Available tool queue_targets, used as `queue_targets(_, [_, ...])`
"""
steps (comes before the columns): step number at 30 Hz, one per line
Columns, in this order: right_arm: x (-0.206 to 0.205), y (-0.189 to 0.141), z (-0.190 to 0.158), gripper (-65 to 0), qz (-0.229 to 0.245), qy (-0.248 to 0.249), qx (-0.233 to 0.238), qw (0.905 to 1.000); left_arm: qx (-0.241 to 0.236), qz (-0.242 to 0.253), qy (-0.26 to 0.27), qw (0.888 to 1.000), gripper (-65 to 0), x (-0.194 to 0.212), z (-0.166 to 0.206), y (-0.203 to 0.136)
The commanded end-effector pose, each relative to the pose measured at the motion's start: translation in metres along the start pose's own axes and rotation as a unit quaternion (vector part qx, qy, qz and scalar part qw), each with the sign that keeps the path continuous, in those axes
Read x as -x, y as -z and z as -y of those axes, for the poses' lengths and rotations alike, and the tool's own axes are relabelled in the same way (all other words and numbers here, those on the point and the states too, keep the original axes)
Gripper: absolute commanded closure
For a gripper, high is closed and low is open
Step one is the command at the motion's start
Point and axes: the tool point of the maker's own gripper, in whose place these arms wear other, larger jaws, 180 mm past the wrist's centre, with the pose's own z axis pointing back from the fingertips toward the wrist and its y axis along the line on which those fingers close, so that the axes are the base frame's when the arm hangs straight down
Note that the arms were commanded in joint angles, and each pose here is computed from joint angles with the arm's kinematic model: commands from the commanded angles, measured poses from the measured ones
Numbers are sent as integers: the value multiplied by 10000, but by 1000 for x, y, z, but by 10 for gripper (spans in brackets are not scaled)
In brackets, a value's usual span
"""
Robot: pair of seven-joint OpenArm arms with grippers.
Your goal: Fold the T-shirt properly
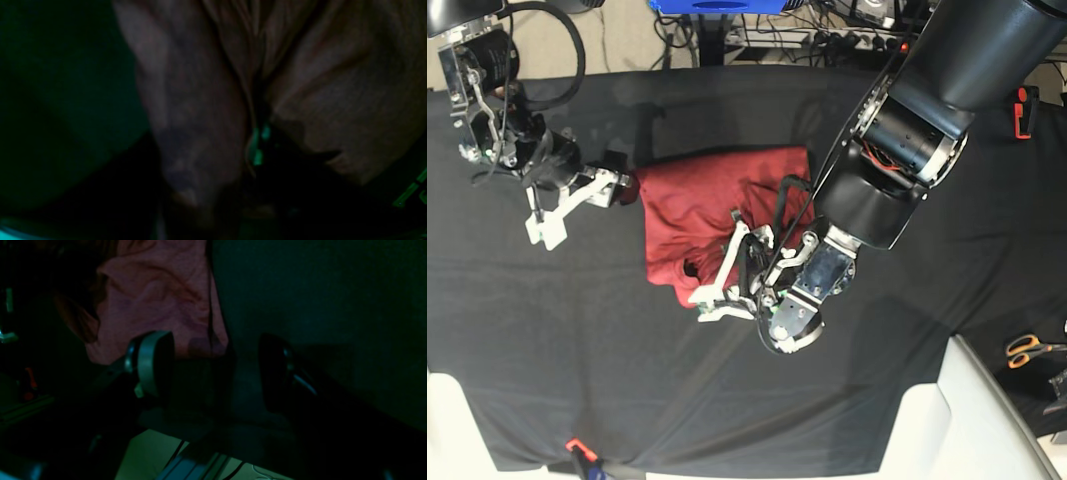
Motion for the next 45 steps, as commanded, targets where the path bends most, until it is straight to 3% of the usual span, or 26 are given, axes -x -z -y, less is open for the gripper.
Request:
queue_targets(1, [-11, -3, -6, -363, 153, -73, -110, 9998, -190, 247, 123, 9994, -296, -20, -14, -14])
queue_targets(5, [-11, -3, -6, -363, 153, -73, -110, 9998, -307, 216, 207, 9991, -408, -19, -18, -14])
queue_targets(8, [-11, -3, -6, -363, 153, -73, -110, 9998, -446, 261, 273, 9983, -453, -24, -27, -20])
queue_targets(22, [-15, -3, -7, -363, 186, -89, -121, 9997, -844, 459, 371, 9947, -459, -46, -62, -51])
queue_targets(40, [-15, -2, -11, -363, 193, -75, -161, 9997, -1026, 310, 256, 9939, -457, -24, -83, -59])
queue_targets(45, [-19, -12, -43, -363, 318, -417, -500, 9974, -1000, 513, 281, 9933, -454, -32, -81, -58])
